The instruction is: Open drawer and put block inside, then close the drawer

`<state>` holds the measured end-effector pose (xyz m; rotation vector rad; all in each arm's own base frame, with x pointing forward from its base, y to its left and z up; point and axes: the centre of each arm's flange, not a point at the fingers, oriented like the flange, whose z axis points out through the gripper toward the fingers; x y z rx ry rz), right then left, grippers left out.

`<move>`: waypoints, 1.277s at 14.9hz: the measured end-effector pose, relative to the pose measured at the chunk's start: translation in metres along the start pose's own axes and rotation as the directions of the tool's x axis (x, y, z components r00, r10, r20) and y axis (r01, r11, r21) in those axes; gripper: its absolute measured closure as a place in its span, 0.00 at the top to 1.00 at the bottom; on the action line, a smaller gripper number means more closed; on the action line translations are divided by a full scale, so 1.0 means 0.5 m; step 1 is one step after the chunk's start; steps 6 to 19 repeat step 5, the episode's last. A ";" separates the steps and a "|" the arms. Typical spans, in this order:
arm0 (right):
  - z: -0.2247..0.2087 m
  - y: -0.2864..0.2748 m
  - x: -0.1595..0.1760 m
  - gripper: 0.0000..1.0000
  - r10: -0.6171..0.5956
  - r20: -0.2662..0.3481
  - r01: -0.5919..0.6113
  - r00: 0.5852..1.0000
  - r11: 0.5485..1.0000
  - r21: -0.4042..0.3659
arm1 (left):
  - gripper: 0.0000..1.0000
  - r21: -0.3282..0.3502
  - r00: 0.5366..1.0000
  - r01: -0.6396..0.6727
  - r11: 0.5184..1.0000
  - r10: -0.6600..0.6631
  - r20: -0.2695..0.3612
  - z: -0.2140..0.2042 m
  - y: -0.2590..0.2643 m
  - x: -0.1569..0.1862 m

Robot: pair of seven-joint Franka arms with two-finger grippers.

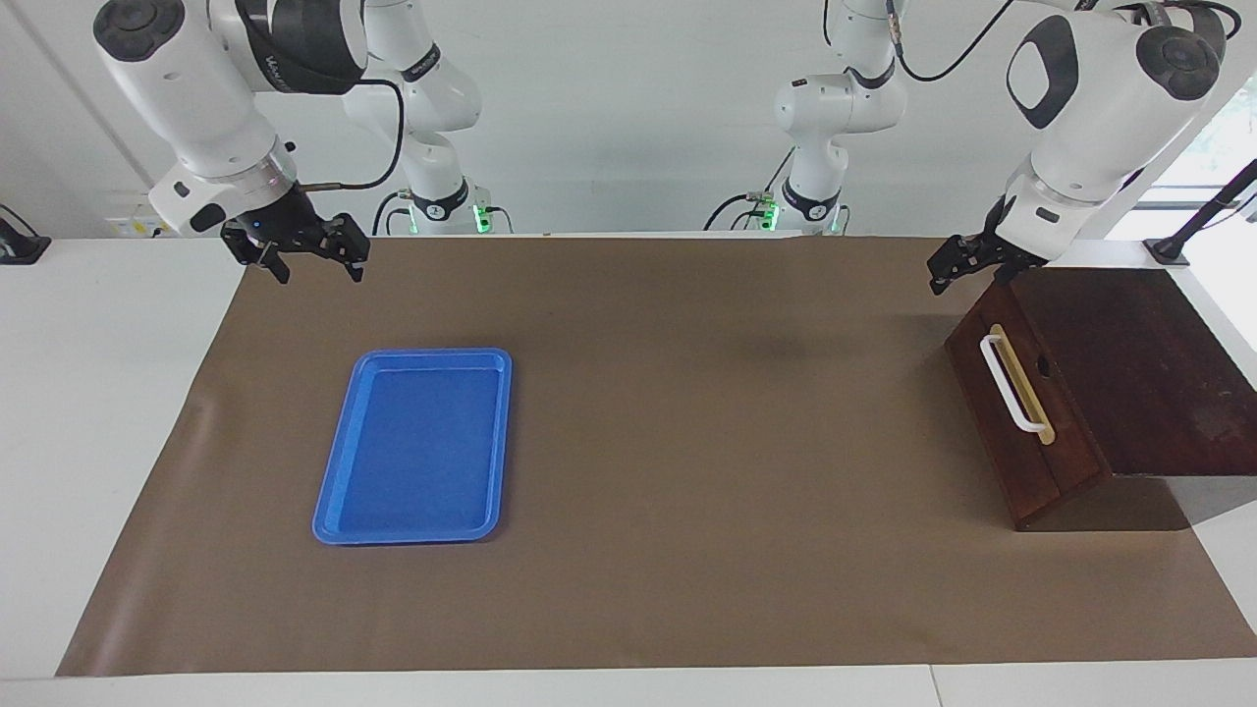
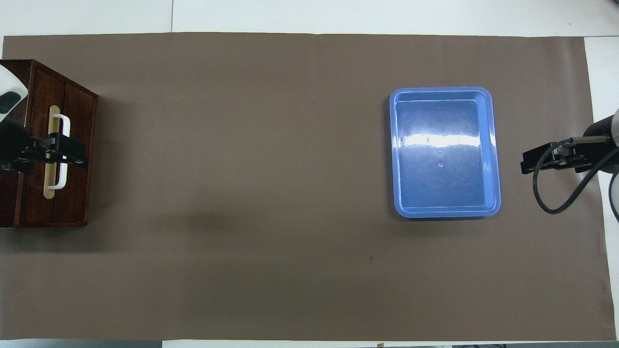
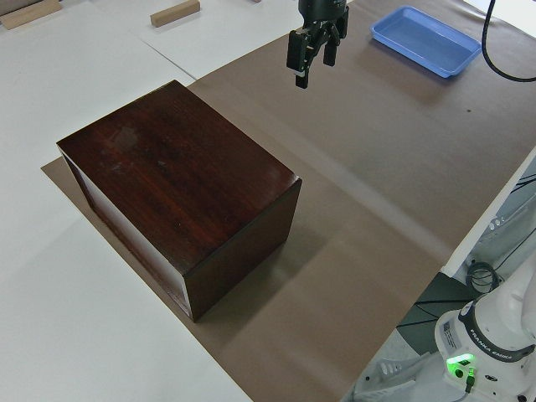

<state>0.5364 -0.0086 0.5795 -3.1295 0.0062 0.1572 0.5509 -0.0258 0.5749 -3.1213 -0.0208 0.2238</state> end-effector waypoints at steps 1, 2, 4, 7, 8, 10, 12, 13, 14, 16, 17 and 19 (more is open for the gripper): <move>0.000 0.000 0.000 1.00 0.000 0.000 0.000 1.000 1.000 0.000 | 1.00 0.000 1.000 -0.003 1.000 0.003 0.006 0.000 0.000 -0.002; 0.000 0.000 0.000 1.00 0.000 0.000 0.000 1.000 1.000 0.000 | 1.00 0.000 1.000 -0.004 1.000 0.004 0.010 0.001 0.000 -0.003; 0.000 0.000 0.000 1.00 0.000 0.000 0.000 1.000 1.000 0.000 | 1.00 0.000 1.000 -0.005 1.000 0.005 0.013 0.002 0.000 -0.003; 0.000 0.000 0.000 1.00 0.000 0.000 0.000 1.000 1.000 0.000 | 1.00 0.000 1.000 -0.005 1.000 0.005 0.013 0.002 0.000 -0.003; 0.000 0.000 0.000 1.00 0.000 0.000 0.000 1.000 1.000 0.000 | 1.00 0.000 1.000 -0.005 1.000 0.005 0.013 0.002 0.000 -0.003; 0.000 0.000 0.000 1.00 0.000 0.000 0.000 1.000 1.000 0.000 | 1.00 0.000 1.000 -0.005 1.000 0.005 0.013 0.002 0.000 -0.003; 0.000 0.000 0.000 1.00 0.000 0.000 0.000 1.000 1.000 0.000 | 1.00 0.000 1.000 -0.005 1.000 0.005 0.013 0.002 0.000 -0.003; 0.000 0.000 0.000 1.00 0.000 0.000 0.000 1.000 1.000 0.000 | 1.00 0.000 1.000 -0.005 1.000 0.005 0.013 0.002 0.000 -0.003; 0.000 0.000 0.000 1.00 0.000 0.000 0.000 1.000 1.000 0.000 | 1.00 0.000 1.000 -0.005 1.000 0.005 0.013 0.002 0.000 -0.003; 0.000 0.000 0.000 1.00 0.000 0.000 0.000 1.000 1.000 0.000 | 1.00 0.000 1.000 -0.005 1.000 0.005 0.013 0.002 0.000 -0.003; 0.000 0.000 0.000 1.00 0.000 0.000 0.000 1.000 1.000 0.000 | 1.00 0.000 1.000 -0.005 1.000 0.005 0.013 0.002 0.000 -0.003; 0.000 0.000 0.000 1.00 0.000 0.000 0.000 1.000 1.000 0.000 | 1.00 0.000 1.000 -0.005 1.000 0.005 0.013 0.002 0.000 -0.003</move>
